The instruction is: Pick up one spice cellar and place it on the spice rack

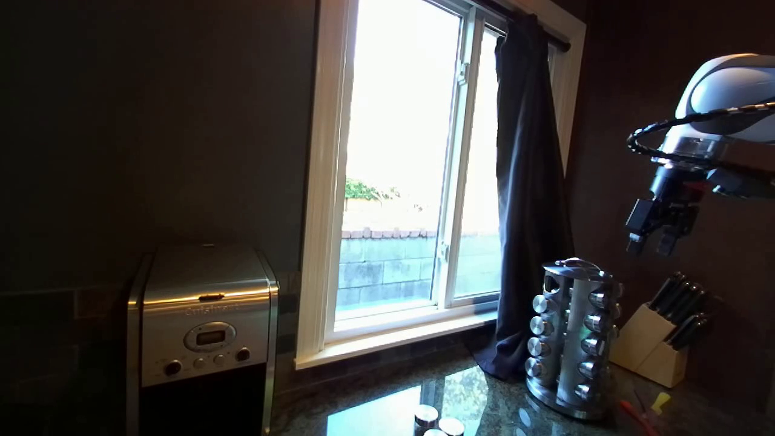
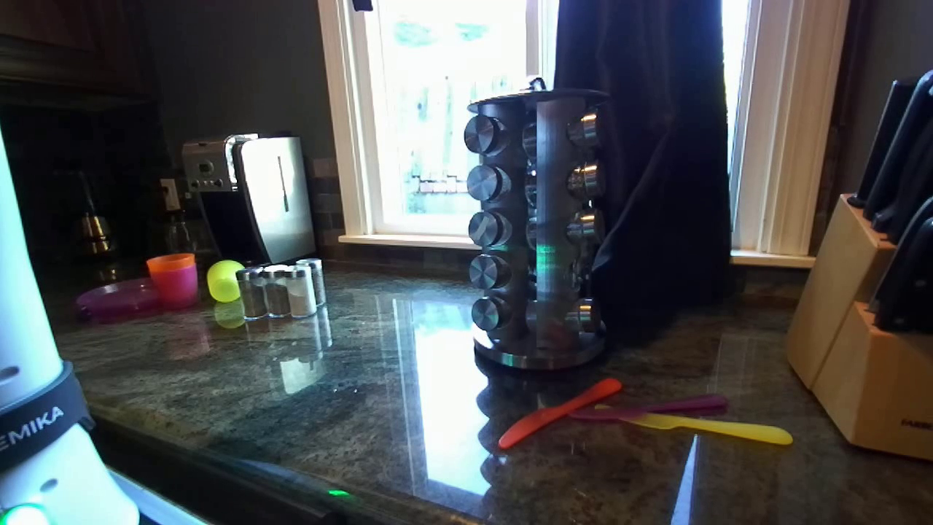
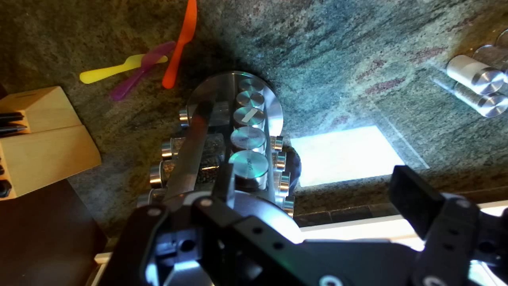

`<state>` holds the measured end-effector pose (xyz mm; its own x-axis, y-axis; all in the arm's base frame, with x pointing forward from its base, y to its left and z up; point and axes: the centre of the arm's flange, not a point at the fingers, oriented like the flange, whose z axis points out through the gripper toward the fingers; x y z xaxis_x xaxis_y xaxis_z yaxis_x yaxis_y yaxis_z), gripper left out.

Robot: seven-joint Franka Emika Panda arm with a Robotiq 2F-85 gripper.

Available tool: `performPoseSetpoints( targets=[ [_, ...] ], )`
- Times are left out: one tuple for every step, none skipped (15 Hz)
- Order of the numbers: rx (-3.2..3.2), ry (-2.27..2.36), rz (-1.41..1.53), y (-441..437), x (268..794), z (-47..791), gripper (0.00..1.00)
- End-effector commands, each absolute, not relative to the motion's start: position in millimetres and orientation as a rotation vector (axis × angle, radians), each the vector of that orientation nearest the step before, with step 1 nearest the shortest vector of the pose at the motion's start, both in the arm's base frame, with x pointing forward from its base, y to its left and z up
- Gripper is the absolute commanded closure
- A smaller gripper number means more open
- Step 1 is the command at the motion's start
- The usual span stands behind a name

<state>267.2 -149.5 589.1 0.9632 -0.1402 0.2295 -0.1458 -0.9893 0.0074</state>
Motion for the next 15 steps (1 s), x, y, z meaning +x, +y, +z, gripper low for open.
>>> performPoseSetpoints(
  targets=[
    [3.089,-0.225,0.358,-149,267,589,0.00],
    [3.077,-0.230,0.358,-140,274,589,0.00],
    [3.119,-0.257,0.196,-122,285,588,0.00],
    [3.128,-0.252,0.136,-101,296,584,0.00],
    [3.158,-0.199,0.108,-78,306,583,0.00],
    [3.196,-0.134,0.084,-53,316,582,0.00],
    [3.209,-0.074,0.048,-26,326,579,0.00],
    [3.199,-0.045,0.042,-4,335,578,0.00],
    [3.187,-0.034,0.027,18,344,575,0.00],
    [3.176,-0.004,0.029,38,352,572,0.00],
    [3.172,0.058,0.016,56,359,570,0.00],
    [3.145,0.160,0.043,77,364,569,0.00],
    [3.091,0.255,0.052,95,369,565,0.00],
    [3.051,0.337,0.065,111,374,561,0.00],
    [3.033,0.388,0.050,124,381,555,0.00]
  ],
)
